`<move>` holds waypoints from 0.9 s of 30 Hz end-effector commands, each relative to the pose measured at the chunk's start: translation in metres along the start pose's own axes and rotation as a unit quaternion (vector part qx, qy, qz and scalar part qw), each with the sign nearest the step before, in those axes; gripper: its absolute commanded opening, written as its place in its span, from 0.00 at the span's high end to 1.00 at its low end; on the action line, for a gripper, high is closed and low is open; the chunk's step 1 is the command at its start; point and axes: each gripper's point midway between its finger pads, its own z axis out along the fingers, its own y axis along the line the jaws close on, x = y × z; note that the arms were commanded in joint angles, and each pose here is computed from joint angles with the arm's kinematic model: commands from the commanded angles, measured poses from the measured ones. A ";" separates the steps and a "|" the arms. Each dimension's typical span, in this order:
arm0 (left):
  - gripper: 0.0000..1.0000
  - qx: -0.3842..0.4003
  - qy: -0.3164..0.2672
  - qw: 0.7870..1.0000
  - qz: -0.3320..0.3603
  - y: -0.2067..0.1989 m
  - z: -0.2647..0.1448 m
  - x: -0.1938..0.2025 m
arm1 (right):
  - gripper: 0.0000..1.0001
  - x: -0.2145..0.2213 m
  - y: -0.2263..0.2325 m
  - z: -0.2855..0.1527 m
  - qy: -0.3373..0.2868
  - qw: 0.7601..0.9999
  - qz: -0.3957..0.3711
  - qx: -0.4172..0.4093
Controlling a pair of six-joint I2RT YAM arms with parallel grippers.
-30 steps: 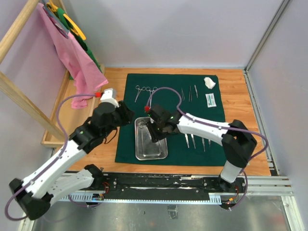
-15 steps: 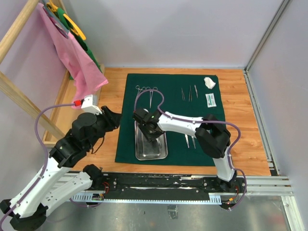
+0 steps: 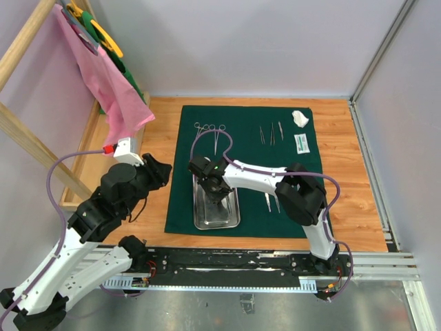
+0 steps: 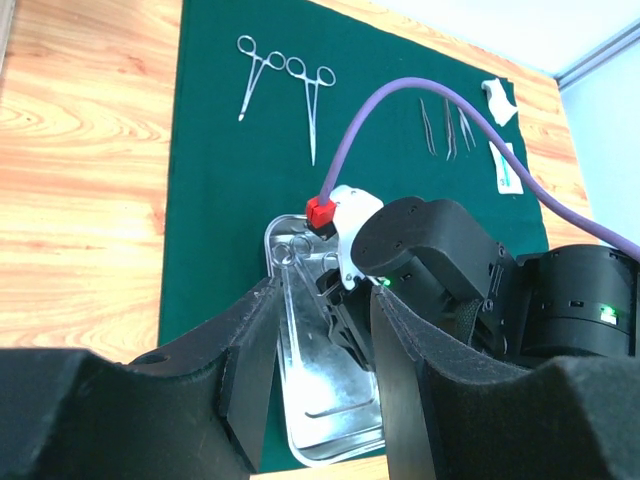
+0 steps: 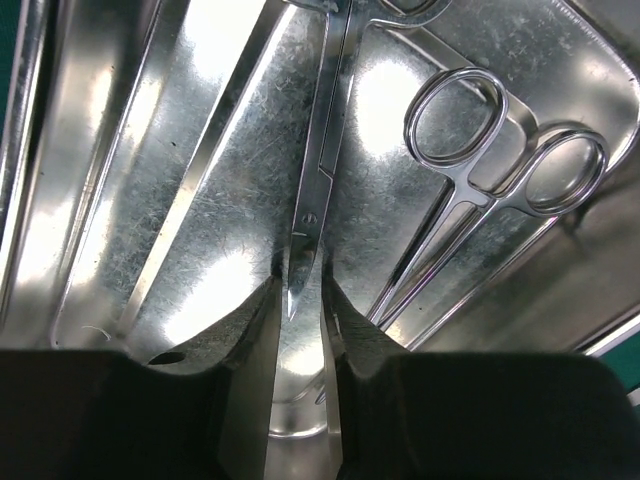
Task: Open and lay out the surgical kit
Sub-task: Pick up the medical item from the container.
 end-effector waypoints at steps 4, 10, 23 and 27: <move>0.55 0.001 -0.014 1.000 -0.007 0.000 -0.004 -0.008 | 0.77 0.040 -0.004 0.018 0.058 0.998 0.009 0.016; 0.55 0.004 -0.016 1.000 -0.009 -0.002 -0.004 -0.010 | 0.87 0.053 -0.005 0.027 0.079 0.997 0.017 0.016; 0.56 0.005 -0.013 1.000 -0.008 -0.002 -0.005 -0.010 | 0.99 0.039 -0.012 0.010 0.046 0.998 0.021 0.028; 0.56 0.005 -0.015 1.000 -0.008 -0.002 -0.005 -0.010 | 0.99 0.026 -0.014 -0.012 0.010 0.999 0.025 0.023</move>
